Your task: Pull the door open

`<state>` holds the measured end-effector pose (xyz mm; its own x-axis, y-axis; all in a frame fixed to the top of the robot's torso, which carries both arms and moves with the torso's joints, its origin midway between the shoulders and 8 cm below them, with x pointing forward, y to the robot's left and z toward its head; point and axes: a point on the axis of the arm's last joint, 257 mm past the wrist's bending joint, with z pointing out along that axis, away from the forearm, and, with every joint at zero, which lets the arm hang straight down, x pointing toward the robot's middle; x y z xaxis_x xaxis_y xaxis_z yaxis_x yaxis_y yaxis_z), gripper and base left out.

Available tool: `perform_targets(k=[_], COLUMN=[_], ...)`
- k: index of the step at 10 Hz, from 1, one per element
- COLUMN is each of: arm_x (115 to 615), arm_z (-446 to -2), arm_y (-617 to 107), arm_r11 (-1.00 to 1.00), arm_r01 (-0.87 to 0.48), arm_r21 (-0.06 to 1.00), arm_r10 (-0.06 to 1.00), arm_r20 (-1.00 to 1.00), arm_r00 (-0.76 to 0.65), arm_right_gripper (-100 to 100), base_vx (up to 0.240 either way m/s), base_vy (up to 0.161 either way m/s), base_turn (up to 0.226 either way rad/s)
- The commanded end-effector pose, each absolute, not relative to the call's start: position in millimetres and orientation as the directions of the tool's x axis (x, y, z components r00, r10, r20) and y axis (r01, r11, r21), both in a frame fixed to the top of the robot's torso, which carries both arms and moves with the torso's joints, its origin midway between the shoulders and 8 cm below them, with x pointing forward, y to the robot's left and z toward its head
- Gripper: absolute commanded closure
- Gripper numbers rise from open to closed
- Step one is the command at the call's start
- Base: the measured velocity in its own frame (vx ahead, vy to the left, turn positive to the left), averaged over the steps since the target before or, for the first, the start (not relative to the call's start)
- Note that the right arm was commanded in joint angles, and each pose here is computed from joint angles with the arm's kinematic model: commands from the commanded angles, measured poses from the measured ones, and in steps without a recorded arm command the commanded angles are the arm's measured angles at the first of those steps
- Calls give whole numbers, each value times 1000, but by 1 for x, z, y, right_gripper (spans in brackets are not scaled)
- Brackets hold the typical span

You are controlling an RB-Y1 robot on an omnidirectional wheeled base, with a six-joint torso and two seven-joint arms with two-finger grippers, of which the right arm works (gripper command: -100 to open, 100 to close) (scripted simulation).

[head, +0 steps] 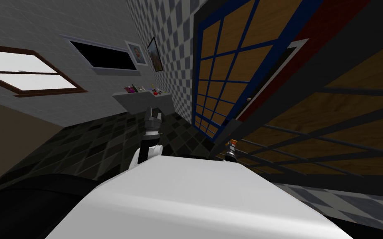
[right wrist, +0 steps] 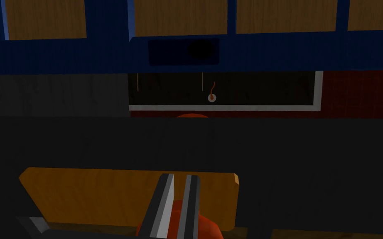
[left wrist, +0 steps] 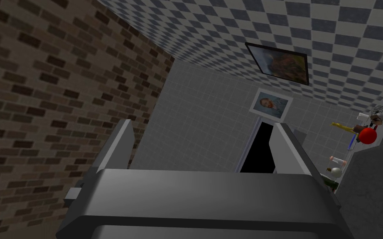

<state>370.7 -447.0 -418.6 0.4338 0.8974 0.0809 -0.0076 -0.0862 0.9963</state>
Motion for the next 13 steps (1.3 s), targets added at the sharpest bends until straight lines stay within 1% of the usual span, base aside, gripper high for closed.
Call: perform_targets(k=[1,2,4,5,6,10,12,13], arm_x=[357,359,359,360,377,383,383,385], arm_z=[-424,-423,-423,-422,-417,-415,-415,-414], arm_y=[-468,-469,-469,-469,-450,-448,-448,-447], arm_r11=[-115,-149,-155,-195,-210,-311,-312,-347], arm_r01=[0,-22,-26,-51,-75,-134,-134,-154], arm_r21=[993,989,988,979,975,941,941,925], arm_r10=[880,873,872,862,873,841,840,826], arm_r20=[102,142,149,196,222,338,339,379], arm_r00=[465,467,466,467,434,423,423,418], arm_right_gripper=[100,100,100,100,-100,-100,-100,-100], base_vx=[-46,-70,-34,-35,-74,-77,-35,-36], base_vy=[-6,-11,-18,-16,9,-7,-7,-10], base_turn=[46,105,31,91,104,65,-7,14])
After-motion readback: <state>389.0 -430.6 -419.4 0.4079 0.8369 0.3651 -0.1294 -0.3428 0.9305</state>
